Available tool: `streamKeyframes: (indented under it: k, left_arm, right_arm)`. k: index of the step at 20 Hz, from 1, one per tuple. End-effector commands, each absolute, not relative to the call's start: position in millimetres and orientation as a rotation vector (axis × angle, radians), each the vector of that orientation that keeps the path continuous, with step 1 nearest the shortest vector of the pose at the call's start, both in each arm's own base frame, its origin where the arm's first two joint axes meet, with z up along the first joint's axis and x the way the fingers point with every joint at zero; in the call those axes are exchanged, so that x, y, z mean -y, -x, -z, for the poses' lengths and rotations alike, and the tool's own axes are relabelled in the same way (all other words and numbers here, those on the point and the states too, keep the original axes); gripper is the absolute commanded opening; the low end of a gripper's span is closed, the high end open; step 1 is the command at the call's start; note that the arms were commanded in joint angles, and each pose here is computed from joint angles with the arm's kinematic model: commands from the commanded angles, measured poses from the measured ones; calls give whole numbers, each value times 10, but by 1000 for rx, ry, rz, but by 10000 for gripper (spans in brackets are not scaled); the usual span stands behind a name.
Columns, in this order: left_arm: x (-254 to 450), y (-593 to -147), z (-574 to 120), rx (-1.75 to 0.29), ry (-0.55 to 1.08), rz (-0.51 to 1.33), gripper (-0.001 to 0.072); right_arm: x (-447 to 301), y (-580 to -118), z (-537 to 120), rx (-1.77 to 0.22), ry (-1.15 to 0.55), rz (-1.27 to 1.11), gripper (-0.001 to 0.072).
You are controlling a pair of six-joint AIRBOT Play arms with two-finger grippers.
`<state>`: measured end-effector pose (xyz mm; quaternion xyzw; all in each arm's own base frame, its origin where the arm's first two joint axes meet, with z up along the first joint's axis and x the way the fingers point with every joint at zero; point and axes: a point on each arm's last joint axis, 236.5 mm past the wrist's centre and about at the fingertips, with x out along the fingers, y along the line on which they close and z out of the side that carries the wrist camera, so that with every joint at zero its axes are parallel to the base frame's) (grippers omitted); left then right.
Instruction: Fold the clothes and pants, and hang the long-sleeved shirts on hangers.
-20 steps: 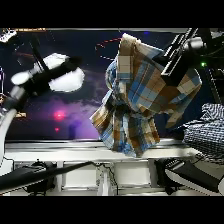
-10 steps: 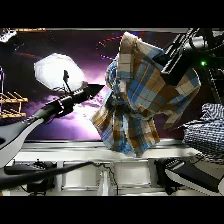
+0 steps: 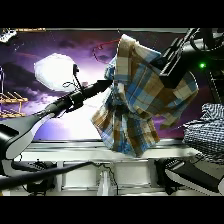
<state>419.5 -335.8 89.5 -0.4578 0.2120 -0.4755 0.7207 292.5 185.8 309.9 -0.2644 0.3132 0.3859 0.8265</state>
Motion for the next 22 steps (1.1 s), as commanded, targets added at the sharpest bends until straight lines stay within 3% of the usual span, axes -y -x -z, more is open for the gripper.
streamKeyframes:
  k: [1,5,13,18,22]
  left_arm:
    - [3002,-4566,-780,-440,1024,917,16]
    - [2517,-4831,-817,-389,1076,841,16]
    - [1923,-4743,-1571,-177,1180,998,16]
    - [1915,-4104,-2372,-11,1101,1287,15]
    - [2439,-3403,-2347,-167,819,1492,15]
  right_arm:
    - [-1808,-2801,-2995,-741,555,-831,29]
    - [-1779,-2801,-2976,-757,553,-818,29]
    - [-1650,-2879,-2941,-778,572,-753,29]
    - [-1529,-3002,-2969,-763,588,-677,29]
    - [-1561,-3225,-3179,-661,503,-599,29]
